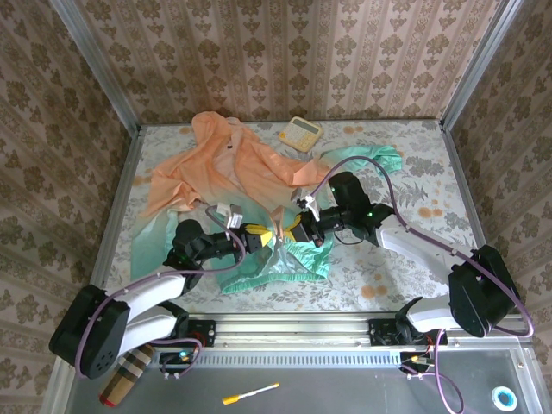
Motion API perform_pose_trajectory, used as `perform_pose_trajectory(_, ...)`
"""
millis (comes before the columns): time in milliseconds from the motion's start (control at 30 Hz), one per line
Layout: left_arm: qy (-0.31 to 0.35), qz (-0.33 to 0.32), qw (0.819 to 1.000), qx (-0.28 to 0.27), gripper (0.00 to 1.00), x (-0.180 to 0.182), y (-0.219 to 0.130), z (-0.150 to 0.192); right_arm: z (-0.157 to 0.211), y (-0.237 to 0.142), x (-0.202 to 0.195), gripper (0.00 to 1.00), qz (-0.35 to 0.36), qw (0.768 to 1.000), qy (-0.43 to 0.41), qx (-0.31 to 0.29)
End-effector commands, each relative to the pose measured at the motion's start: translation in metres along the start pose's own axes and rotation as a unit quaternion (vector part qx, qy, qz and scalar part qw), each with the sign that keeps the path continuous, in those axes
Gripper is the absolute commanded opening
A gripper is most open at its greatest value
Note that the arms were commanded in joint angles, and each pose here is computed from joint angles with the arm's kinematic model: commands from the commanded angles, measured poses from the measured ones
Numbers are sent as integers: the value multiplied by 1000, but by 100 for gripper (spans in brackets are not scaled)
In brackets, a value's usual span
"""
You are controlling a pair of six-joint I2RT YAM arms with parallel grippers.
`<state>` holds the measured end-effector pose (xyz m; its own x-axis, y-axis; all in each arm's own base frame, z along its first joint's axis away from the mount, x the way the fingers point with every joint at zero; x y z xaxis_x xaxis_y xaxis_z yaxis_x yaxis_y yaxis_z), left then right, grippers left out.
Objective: Zip up the jacket
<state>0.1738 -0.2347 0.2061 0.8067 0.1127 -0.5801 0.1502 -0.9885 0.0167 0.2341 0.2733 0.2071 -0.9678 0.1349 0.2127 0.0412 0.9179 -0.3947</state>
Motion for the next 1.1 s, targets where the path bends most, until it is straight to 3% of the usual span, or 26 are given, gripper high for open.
perform_pose_trajectory(0,3,17,1000,-11,0,-5,-2,-3,-12,-4,-2,0,8,999,-35,-16)
perform_pose_trajectory(1067,-39,35,998,-17,0,-2,2,1,-17,-11,5,0,18,996,-69,-43)
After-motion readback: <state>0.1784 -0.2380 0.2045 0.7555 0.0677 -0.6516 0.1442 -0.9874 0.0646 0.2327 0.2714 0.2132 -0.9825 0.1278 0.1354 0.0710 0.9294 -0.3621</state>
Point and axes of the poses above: each hand's point on the last joint's axis, 136 mm out from that joint toward the fingers, its own y axis out along the fingers, its own x axis along the line the jaws close on, z = x × y, the point moved 3 cm from there along -y, back along the fingers, and after that the axes turned 10 degrees about -y, right-handed, at the moved point
